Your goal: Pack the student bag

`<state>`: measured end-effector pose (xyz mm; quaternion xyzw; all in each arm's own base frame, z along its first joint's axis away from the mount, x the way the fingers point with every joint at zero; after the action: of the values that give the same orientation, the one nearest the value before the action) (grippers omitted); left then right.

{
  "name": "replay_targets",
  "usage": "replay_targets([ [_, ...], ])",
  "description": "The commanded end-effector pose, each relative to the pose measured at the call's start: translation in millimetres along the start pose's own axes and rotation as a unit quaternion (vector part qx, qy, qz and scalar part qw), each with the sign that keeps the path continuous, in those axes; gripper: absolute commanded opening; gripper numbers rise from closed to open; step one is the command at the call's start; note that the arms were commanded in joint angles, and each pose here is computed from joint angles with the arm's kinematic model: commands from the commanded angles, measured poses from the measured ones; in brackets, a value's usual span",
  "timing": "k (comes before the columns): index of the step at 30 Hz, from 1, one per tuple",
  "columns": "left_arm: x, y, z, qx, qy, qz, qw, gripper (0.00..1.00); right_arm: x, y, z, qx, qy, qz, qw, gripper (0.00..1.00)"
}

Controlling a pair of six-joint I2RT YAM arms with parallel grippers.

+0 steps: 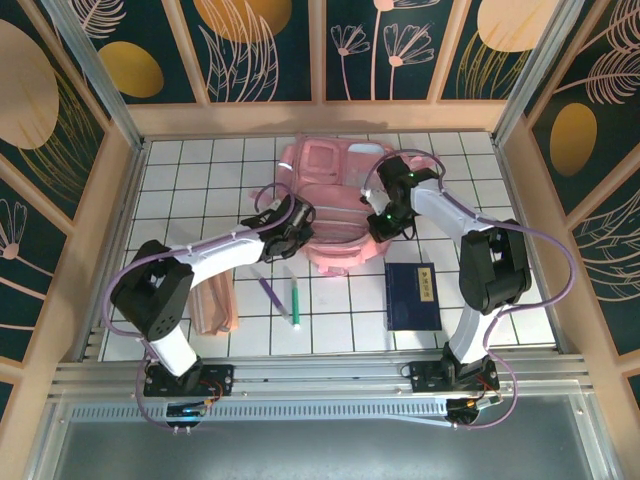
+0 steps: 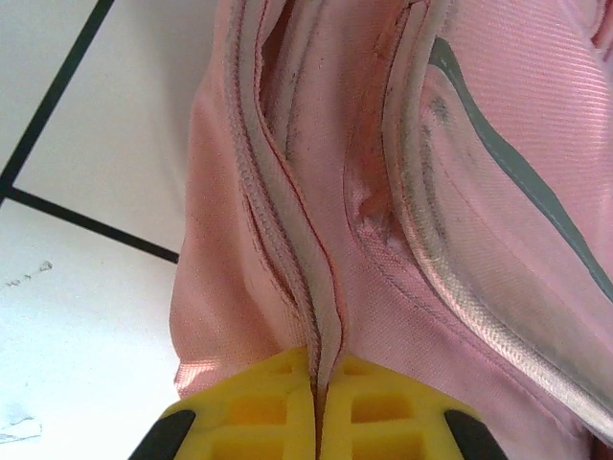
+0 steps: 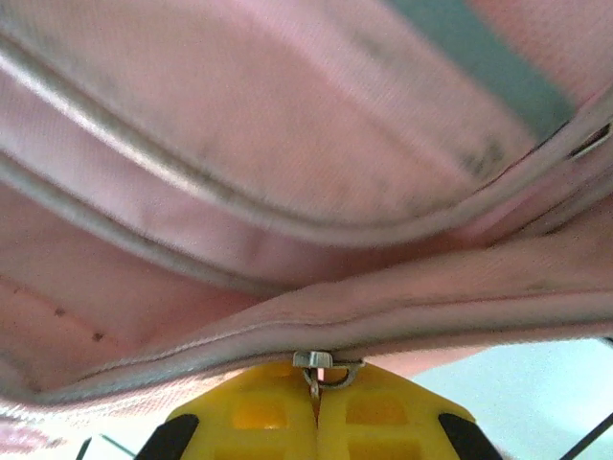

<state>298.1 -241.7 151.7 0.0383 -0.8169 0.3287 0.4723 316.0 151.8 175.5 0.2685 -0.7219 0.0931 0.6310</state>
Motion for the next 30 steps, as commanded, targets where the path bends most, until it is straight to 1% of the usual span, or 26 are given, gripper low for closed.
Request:
replay_targets([
  [1,-3,-20,-2,0.035,-0.039,0.022,0.998,0.0,8,20,20,-0.007,0.042,-0.058,0.997,0.0],
  [4,-10,-15,-3,0.037,-0.063,0.0,0.997,0.0,18,30,16,-0.006,0.019,-0.102,0.995,0.0],
  [6,-14,-15,-2,0.042,-0.065,-0.003,0.997,0.0,17,36,17,-0.007,0.02,-0.133,0.991,0.0],
  [10,-16,-24,1,0.062,-0.046,0.024,0.997,0.0,4,48,17,-0.012,0.04,-0.16,0.986,0.0],
  [14,-9,-35,2,0.079,-0.033,0.05,0.995,0.0,-12,68,11,-0.024,0.051,-0.187,0.981,0.0],
  [16,-3,-39,3,0.089,-0.027,0.065,0.994,0.0,-18,84,7,-0.029,0.038,-0.193,0.98,0.0],
  [20,4,-50,9,0.106,0.0,0.097,0.99,0.0,-22,109,-5,-0.049,-0.005,-0.233,0.971,0.0],
  [24,12,-61,20,0.118,0.025,0.125,0.985,0.0,-27,106,-20,-0.101,-0.046,-0.216,0.97,0.0],
  [27,21,-61,22,0.118,0.026,0.133,0.984,0.0,-28,98,-22,-0.104,-0.056,-0.191,0.974,0.0],
  [29,33,-51,13,0.108,-0.012,0.122,0.987,0.0,-24,91,-18,-0.095,-0.055,-0.176,0.978,0.0],
  [30,39,-41,6,0.096,-0.043,0.102,0.989,0.04,-21,88,-16,-0.086,-0.051,-0.168,0.981,0.0],
])
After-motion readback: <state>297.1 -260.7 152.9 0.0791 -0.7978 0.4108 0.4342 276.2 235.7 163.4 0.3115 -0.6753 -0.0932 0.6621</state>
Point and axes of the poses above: each hand's point on the last joint's axis, 136 mm out from that joint toward the fingers, its own x axis back along the fingers, its own y axis along the line the jaws close on, z = x × y, the point moved 9 cm from there along x, back along the fingers, and after that the axes turned 4 degrees about -x, right-handed, at the moved point
